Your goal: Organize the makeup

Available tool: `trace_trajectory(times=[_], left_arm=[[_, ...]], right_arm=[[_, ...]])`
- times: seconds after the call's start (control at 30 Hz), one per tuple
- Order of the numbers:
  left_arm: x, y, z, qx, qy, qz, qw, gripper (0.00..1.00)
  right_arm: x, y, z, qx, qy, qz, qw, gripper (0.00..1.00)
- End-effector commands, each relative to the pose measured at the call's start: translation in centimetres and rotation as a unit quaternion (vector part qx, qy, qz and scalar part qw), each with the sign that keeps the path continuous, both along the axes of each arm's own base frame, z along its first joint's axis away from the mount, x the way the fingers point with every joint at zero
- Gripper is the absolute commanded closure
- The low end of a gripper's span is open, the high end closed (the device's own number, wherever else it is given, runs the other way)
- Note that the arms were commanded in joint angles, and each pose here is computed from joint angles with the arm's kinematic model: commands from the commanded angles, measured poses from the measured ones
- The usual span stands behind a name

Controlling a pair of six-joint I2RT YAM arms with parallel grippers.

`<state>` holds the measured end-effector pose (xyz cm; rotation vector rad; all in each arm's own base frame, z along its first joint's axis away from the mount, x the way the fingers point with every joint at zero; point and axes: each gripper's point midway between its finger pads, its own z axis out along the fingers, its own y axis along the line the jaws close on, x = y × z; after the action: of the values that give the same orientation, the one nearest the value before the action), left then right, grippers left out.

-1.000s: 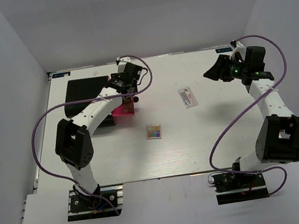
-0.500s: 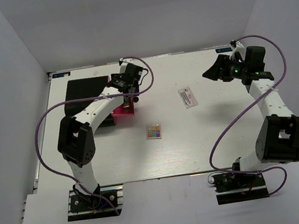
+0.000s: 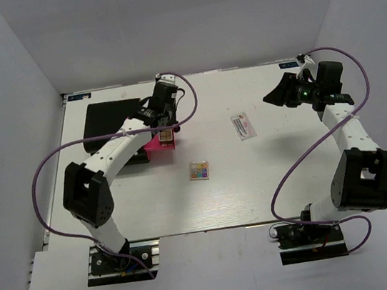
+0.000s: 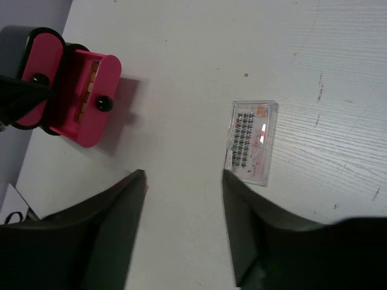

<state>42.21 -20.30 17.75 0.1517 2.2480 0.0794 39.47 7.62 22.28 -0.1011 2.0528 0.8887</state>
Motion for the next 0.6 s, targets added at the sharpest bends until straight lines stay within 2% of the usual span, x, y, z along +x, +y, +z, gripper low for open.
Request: trace_trajectory(times=[0.0,0.07,0.1,0.17,0.23,0.3,0.37,0.4,0.43,0.57], left_arm=[[-3.2,-6.0,4.2,-0.125,-0.005,-0.159,0.979,0.90],[-5.2,-8.0,3.1,-0.155,0.034,-0.210,0.965,0.90],[-6.5,-9.0,2.3,-0.175,0.065,-0.237,0.953,0.88],[-8.9,-10.3,-0.3,-0.172,0.122,-0.259,0.943,0.82],[-11.0,-10.4,-2.9,-0.160,0.171,-0.261,0.937,0.65],[-13.0,-10.9,-4.5,-0.140,0.201,-0.262,0.934,0.46],[-14.1,-9.7,-6.6,-0.103,0.230,-0.227,0.941,0.38],[-15.1,-9.9,-7.2,-0.099,0.242,-0.213,0.941,0.35],[-15.2,-9.2,-8.0,-0.083,0.245,-0.187,0.948,0.26],[-16.4,-8.1,-10.4,-0.048,0.250,-0.115,0.960,0.22]], right_arm=[[0.0,0.4,0.3,0.002,-0.018,0.020,1.000,0.48],[-0.1,0.6,0.2,0.004,-0.019,0.030,0.999,0.63],[-0.2,0.7,0.2,0.003,-0.019,0.034,0.999,0.75],[-0.1,0.8,0.2,0.002,-0.018,0.038,0.999,0.81],[-0.1,0.9,0.1,0.000,-0.017,0.041,0.999,0.78],[-0.1,0.9,0.1,-0.001,-0.018,0.042,0.999,0.65],[-0.1,1.0,-0.1,-0.002,-0.015,0.043,0.999,0.53],[-0.1,1.1,-0.2,-0.002,-0.014,0.044,0.999,0.51],[0.0,1.0,-0.2,-0.003,-0.015,0.042,0.999,0.49],[0.0,1.2,-0.4,-0.004,-0.011,0.044,0.999,0.44]])
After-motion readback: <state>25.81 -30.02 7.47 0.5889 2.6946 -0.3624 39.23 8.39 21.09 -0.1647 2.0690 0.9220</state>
